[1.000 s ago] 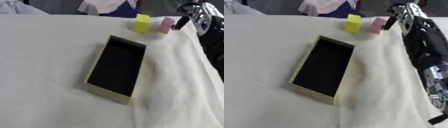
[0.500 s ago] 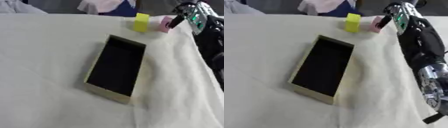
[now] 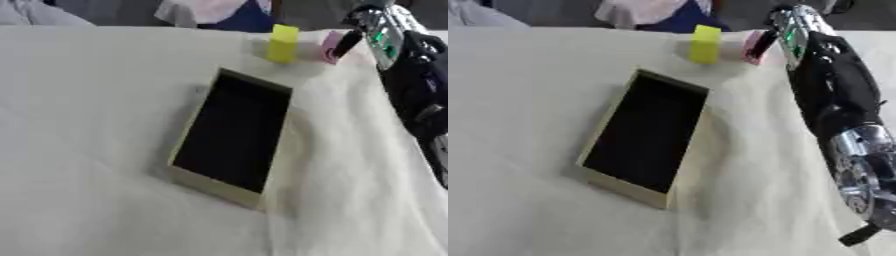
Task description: Pick up objects on the table and place them in the box.
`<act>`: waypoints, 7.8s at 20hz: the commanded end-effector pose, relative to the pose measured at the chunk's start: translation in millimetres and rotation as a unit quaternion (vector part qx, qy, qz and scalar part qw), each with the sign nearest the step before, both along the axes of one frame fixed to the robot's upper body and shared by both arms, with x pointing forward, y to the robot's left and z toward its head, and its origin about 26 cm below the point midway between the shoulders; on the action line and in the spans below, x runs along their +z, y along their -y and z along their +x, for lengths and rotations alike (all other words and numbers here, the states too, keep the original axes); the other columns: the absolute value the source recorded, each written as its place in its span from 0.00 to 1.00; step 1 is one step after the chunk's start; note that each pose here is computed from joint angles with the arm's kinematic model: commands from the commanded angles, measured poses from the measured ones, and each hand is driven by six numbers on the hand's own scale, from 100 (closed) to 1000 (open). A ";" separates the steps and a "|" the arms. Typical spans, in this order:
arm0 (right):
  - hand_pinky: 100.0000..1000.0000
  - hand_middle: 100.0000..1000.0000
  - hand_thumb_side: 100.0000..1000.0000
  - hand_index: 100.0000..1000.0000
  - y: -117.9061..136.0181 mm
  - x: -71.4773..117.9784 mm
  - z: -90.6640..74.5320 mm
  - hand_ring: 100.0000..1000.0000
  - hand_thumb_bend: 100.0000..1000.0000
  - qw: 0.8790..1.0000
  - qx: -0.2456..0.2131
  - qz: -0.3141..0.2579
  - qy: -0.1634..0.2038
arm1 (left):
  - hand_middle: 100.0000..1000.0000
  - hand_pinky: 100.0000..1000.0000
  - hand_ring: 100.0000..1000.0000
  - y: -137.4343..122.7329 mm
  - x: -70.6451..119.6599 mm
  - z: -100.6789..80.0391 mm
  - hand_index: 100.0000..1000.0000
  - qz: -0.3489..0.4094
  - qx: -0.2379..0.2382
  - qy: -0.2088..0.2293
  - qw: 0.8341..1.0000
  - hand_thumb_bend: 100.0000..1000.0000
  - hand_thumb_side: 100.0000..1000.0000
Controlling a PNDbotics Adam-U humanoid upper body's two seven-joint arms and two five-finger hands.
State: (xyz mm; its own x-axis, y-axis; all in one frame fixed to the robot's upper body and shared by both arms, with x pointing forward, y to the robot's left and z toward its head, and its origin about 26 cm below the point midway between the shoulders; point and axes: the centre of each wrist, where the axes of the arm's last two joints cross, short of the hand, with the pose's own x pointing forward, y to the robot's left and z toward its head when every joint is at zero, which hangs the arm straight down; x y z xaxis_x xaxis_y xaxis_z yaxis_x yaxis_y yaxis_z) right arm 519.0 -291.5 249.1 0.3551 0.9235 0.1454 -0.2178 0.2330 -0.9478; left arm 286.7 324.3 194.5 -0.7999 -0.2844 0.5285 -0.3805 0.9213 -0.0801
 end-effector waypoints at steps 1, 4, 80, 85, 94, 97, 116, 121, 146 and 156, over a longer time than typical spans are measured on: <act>0.93 0.97 0.11 1.00 -0.5 18.4 0.5 0.99 0.21 1.000 -0.021 -0.014 0.017 | 0.72 0.65 0.71 1.5 8.6 -1.9 0.84 0.005 -0.006 0.014 1.000 0.26 0.71; 0.93 0.97 0.11 1.00 -1.3 19.1 0.4 0.99 0.21 0.999 -0.031 -0.018 0.015 | 0.72 0.65 0.71 1.8 8.2 -1.9 0.84 0.004 -0.006 0.013 1.000 0.25 0.71; 0.61 0.48 0.00 0.55 -64.2 77.4 -95.1 0.52 0.01 0.862 0.479 -0.122 0.108 | 0.72 0.65 0.71 0.0 9.6 -2.4 0.83 0.016 -0.007 0.009 1.000 0.25 0.70; 0.60 0.48 0.00 0.55 -70.2 71.6 -92.8 0.52 0.02 0.856 0.493 -0.123 0.092 | 0.72 0.65 0.71 -0.3 9.6 -2.5 0.83 0.017 -0.007 0.009 1.000 0.26 0.70; 0.57 0.47 0.00 0.54 -81.7 52.0 -89.2 0.51 0.00 0.848 0.515 -0.105 0.069 | 0.72 0.65 0.71 -0.4 8.1 -3.1 0.83 0.018 -0.008 0.005 1.000 0.26 0.69; 0.57 0.47 0.00 0.55 -84.0 48.1 -88.2 0.51 0.00 0.845 0.519 -0.111 0.064 | 0.72 0.65 0.71 -0.5 7.4 -3.3 0.83 0.019 -0.008 0.003 1.000 0.26 0.69; 0.56 0.39 0.25 0.52 -118.1 18.9 -82.7 0.47 0.00 0.834 0.547 -0.058 0.048 | 0.72 0.65 0.71 0.8 5.7 -3.3 0.83 0.020 -0.013 -0.002 1.000 0.25 0.69; 0.59 0.39 0.34 0.53 -116.3 12.2 -81.7 0.49 0.00 0.833 0.550 -0.052 0.038 | 0.72 0.65 0.71 0.9 5.7 -3.3 0.83 0.020 -0.014 -0.002 1.000 0.25 0.69; 0.88 0.72 0.60 0.89 -84.3 21.9 -75.7 0.86 0.05 0.794 0.582 -0.149 -0.096 | 0.72 0.65 0.71 0.2 6.0 -3.4 0.83 0.019 -0.011 0.001 1.000 0.25 0.69; 0.91 0.77 0.41 0.93 -82.5 19.9 -76.2 0.88 0.15 0.790 0.586 -0.153 -0.096 | 0.72 0.65 0.71 0.3 6.2 -3.3 0.83 0.020 -0.012 0.001 1.000 0.25 0.69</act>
